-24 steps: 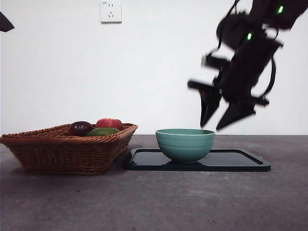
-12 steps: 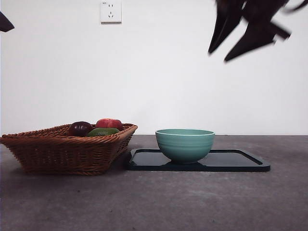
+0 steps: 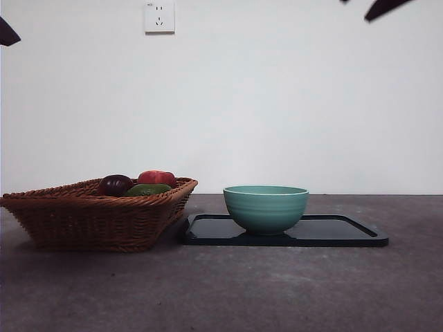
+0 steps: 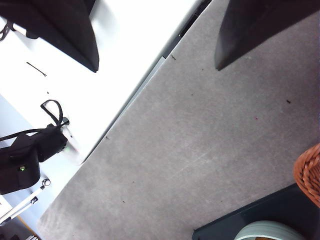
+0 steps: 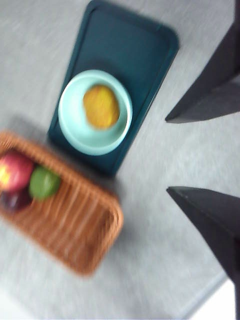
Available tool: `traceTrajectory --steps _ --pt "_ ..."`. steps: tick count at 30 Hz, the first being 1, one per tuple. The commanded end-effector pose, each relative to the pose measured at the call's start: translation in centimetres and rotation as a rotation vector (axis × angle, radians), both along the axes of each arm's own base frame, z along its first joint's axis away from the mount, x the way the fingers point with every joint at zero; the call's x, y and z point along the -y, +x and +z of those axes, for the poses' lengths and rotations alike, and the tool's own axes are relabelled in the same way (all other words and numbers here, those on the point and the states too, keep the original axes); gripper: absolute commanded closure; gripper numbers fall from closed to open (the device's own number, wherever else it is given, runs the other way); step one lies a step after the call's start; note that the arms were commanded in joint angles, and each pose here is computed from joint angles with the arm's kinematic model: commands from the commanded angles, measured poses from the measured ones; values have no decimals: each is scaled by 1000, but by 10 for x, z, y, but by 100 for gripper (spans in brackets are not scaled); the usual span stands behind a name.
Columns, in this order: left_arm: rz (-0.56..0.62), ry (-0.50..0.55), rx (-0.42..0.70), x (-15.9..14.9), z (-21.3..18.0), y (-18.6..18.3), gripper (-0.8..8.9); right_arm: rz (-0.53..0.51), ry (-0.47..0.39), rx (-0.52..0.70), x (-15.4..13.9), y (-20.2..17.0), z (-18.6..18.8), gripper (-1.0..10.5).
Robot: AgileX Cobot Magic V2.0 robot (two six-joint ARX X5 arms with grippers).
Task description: Pick up the wifruite, put it on the bowl, pick up the plate, put it on desk
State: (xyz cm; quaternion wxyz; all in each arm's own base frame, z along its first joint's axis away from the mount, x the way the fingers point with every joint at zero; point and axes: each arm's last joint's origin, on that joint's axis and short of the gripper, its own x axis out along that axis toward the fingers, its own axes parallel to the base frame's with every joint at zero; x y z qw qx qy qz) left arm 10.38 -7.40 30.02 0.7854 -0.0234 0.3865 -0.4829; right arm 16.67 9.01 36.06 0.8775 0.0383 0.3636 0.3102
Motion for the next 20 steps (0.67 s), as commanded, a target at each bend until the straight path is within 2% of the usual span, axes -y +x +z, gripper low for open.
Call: traceTrajectory --steps 1,5,15,20 --pt "-17 -9 19 1 4 0 440 39 2 10 -2 -12 -3 743" --pt "-17 -9 19 1 4 0 440 71 3 7 -1 -27 -15 743" --pt "-17 -9 18 1 4 0 440 79 18 -56 6 -56 -62 743" --pt "-17 -9 19 1 4 0 440 73 44 -36 11 -64 -62 743"
